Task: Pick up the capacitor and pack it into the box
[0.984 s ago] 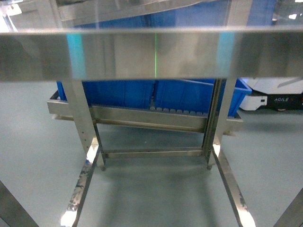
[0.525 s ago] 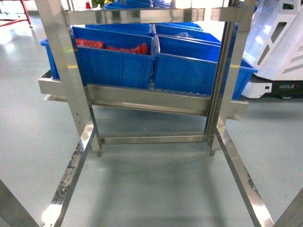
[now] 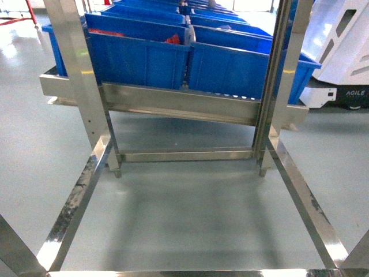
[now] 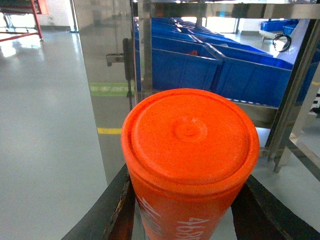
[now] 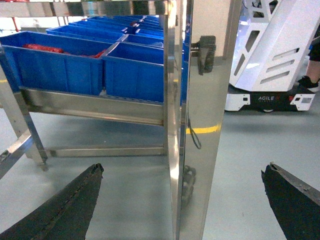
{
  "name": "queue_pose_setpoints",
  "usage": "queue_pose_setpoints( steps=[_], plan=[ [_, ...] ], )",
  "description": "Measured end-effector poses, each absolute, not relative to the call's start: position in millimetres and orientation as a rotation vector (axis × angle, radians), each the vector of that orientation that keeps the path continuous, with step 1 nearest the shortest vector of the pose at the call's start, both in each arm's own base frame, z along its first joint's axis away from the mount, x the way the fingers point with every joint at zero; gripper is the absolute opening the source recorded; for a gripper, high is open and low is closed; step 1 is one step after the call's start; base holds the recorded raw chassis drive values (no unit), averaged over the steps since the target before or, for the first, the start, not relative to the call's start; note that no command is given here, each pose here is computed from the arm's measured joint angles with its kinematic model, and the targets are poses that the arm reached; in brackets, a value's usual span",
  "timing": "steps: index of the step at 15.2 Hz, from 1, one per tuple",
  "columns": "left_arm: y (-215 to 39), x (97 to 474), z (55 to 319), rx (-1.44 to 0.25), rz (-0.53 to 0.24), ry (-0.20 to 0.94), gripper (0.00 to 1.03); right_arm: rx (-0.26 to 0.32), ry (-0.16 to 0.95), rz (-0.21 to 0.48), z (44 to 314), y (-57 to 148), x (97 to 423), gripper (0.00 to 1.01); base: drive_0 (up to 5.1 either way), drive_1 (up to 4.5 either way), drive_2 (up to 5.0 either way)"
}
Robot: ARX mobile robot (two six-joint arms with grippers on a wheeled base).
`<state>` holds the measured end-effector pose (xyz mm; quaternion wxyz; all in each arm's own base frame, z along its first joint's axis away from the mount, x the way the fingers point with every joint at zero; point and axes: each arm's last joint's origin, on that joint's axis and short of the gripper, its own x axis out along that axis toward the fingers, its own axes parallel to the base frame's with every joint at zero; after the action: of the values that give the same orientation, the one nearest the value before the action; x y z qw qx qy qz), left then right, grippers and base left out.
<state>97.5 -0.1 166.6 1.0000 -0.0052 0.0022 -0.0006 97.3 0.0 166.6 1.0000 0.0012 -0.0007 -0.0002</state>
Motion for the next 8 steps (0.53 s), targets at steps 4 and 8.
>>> queue_pose_setpoints(
  steps=[4, 8],
  plan=[
    [-0.1, 97.5, 166.6, -0.010, -0.001, 0.004, 0.43, 0.002, -0.001, 0.000, 166.6, 0.0, 97.3, 0.98, 0.0, 0.00, 0.0],
    [-0.2, 97.5, 166.8, -0.010, -0.003, 0.002, 0.43, 0.002, -0.001, -0.002, 166.6, -0.1, 97.3, 0.98, -2.5, 1.27, 1.3]
  ],
)
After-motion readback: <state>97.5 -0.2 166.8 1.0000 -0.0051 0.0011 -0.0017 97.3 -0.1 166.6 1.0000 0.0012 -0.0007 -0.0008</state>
